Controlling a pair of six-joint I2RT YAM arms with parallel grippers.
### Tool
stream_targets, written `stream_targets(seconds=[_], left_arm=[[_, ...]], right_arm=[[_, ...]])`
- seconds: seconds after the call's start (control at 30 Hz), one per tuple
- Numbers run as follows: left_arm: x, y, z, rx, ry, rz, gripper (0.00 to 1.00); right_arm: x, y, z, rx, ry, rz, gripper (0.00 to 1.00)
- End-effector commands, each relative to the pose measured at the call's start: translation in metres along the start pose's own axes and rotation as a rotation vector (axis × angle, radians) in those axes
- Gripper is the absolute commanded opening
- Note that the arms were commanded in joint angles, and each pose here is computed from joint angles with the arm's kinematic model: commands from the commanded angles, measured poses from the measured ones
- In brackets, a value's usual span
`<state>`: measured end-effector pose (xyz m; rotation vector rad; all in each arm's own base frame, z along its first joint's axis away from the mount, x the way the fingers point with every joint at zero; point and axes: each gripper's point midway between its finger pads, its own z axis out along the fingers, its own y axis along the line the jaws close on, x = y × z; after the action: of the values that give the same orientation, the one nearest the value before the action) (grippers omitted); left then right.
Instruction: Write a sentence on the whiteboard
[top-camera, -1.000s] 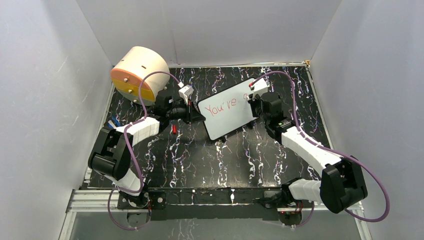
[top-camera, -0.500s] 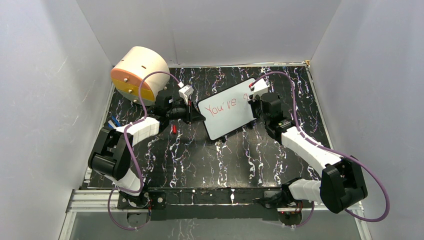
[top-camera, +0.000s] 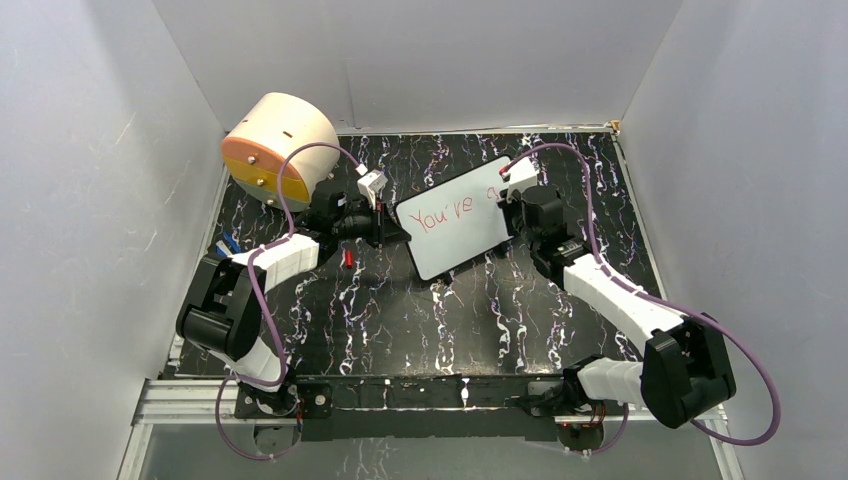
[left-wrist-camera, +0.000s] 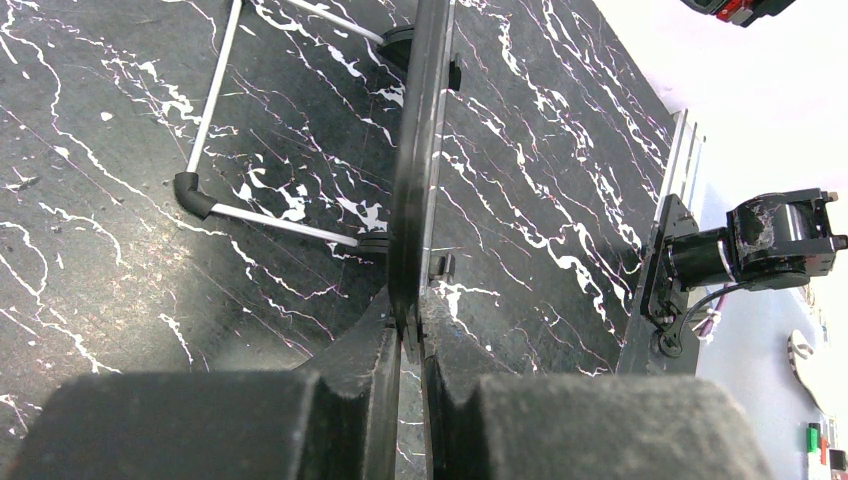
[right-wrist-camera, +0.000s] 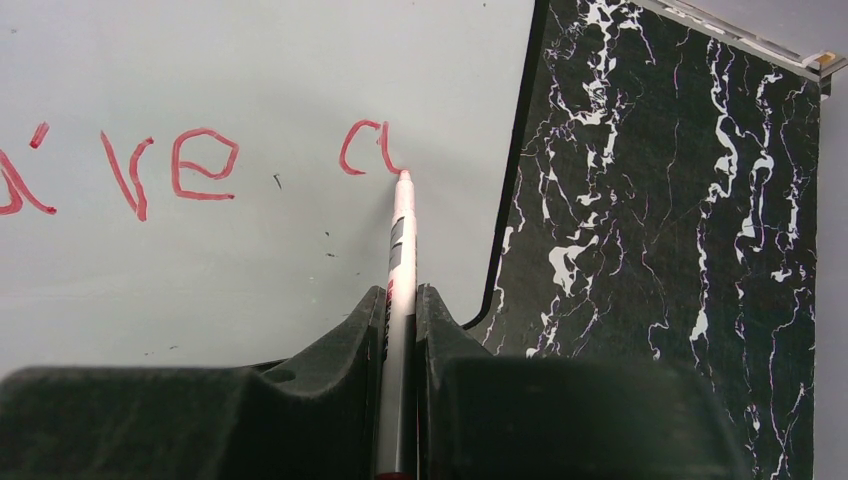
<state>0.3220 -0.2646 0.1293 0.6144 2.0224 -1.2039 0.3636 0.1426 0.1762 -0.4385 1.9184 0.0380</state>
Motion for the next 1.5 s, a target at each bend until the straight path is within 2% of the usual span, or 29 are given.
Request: stream_targets(seconds=[0.0,0.53,1.47], left_arm=[[-0.003,0.0,-0.004,-0.021,0.004,0.022,0.0],[-0.004,-0.001,-0.004,-0.016,0.005,0.021,0.0],[-0.001,-0.002,-0.004,-0.014,0.01,0.02,0.0]], right_arm=[[-0.02,-0.005,-0.011,0.009,-0.081,0.034,0.0],[-0.016,0.01,-0.012,-0.072,-0.072,0.043,0.0],[-0.017,0.011,-0.001,-0.064,-0.076,0.043,0.0]])
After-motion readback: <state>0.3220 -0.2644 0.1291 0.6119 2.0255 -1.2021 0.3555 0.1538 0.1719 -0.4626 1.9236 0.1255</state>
